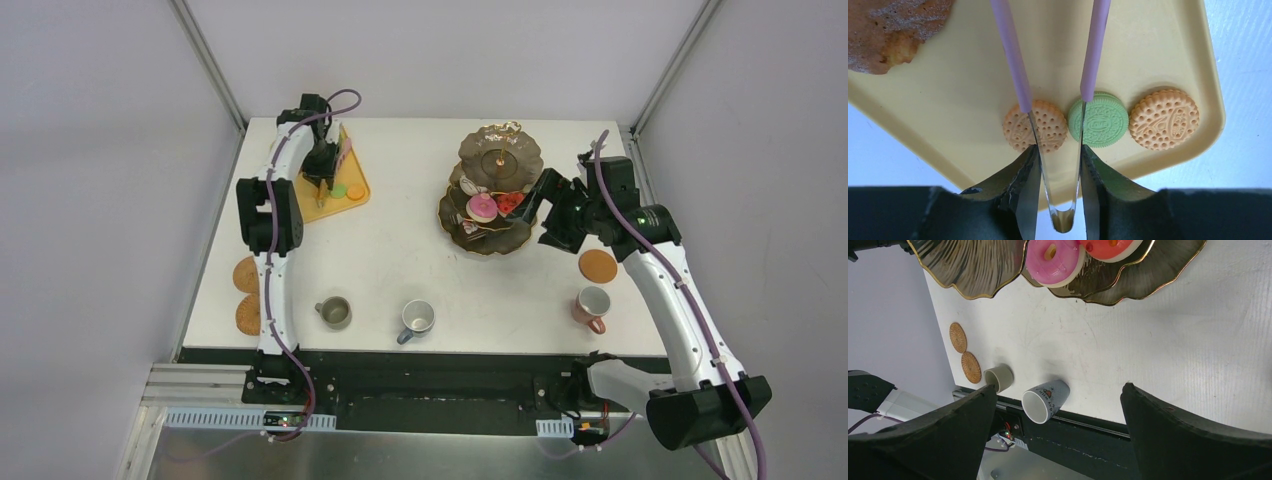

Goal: Serve the afternoon tea
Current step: Pick up the desert from the tray, then place the desert on the desert table.

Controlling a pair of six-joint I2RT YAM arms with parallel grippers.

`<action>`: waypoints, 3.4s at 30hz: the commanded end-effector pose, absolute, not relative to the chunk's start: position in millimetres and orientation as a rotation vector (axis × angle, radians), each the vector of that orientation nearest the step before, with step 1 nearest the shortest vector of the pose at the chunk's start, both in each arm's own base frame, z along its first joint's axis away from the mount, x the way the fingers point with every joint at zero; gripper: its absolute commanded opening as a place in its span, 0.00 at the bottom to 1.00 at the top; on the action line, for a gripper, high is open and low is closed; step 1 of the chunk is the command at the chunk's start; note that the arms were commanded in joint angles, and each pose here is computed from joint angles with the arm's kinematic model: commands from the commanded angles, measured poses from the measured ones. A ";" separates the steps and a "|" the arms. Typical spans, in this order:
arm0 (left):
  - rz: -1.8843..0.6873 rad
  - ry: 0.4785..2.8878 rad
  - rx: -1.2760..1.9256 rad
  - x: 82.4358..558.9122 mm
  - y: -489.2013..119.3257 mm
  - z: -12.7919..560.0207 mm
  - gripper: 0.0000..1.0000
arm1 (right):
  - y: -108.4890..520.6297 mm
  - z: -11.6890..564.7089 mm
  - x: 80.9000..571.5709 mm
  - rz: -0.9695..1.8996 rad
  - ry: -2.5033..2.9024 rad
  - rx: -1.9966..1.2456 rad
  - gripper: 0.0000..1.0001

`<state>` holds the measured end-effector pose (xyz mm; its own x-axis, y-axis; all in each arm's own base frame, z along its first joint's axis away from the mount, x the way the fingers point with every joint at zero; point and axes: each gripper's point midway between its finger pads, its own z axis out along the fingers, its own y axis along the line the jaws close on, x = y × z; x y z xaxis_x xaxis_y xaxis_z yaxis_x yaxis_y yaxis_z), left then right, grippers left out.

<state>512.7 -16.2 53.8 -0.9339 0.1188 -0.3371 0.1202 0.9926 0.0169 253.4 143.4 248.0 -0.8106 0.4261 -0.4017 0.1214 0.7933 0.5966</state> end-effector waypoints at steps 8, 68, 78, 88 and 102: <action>0.075 2.777 0.111 514.1 -10.8 75.6 0.07 | 143.5 259.4 254.2 0.785 2.417 0.404 0.99; -0.298 2.552 1.059 371.6 -279.2 92.6 0.00 | 144.1 272.8 232.1 0.857 2.340 0.357 0.99; -0.253 2.582 1.051 372.2 -279.9 90.7 0.20 | 143.1 273.1 230.8 0.854 2.336 0.360 0.99; -0.198 2.583 1.027 372.4 -268.2 90.9 0.30 | 142.7 274.4 229.9 0.853 2.330 0.357 0.99; -0.275 2.519 0.961 368.8 -241.4 126.2 0.31 | 144.7 275.4 231.5 0.868 2.325 0.352 0.99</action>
